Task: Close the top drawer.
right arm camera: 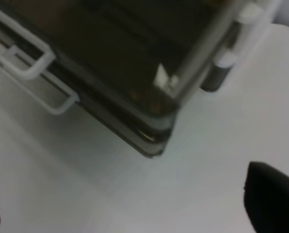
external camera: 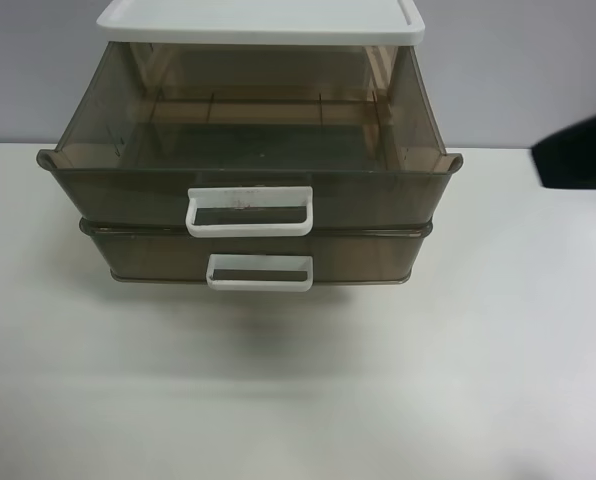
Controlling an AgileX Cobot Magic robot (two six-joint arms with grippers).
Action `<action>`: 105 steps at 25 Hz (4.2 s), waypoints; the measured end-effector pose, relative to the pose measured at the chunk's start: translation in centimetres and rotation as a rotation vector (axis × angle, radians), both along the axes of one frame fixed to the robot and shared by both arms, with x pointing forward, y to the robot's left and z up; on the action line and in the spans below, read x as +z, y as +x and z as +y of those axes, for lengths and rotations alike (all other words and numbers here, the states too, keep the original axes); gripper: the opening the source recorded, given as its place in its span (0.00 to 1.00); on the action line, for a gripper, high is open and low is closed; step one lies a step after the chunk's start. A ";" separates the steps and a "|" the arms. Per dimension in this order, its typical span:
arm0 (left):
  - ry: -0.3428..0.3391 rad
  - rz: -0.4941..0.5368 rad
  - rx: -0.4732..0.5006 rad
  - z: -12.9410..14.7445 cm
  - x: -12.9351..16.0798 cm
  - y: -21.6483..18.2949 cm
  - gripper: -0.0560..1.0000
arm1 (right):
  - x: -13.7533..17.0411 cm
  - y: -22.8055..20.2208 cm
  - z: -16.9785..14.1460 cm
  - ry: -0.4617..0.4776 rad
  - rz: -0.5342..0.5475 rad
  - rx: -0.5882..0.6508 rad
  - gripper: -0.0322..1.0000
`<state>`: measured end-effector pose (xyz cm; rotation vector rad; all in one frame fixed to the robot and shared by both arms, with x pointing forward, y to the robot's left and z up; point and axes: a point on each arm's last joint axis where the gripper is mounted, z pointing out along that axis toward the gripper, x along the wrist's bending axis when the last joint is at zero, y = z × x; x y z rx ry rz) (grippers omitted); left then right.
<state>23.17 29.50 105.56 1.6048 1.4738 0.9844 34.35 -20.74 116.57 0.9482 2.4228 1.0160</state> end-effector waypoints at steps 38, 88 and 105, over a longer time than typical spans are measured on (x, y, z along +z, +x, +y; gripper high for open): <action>0.000 0.000 0.000 0.0 0.0 0.0 0.99 | -10.0 5.6 20.0 -0.403 0.237 0.385 0.99; 0.000 0.000 0.000 0.0 0.0 0.0 0.99 | 3.0 12.2 15.0 -0.162 0.015 0.240 0.99; 0.000 0.000 0.000 0.0 0.0 0.0 0.99 | 3.6 -2.5 -4.1 -0.051 -0.110 -0.131 0.99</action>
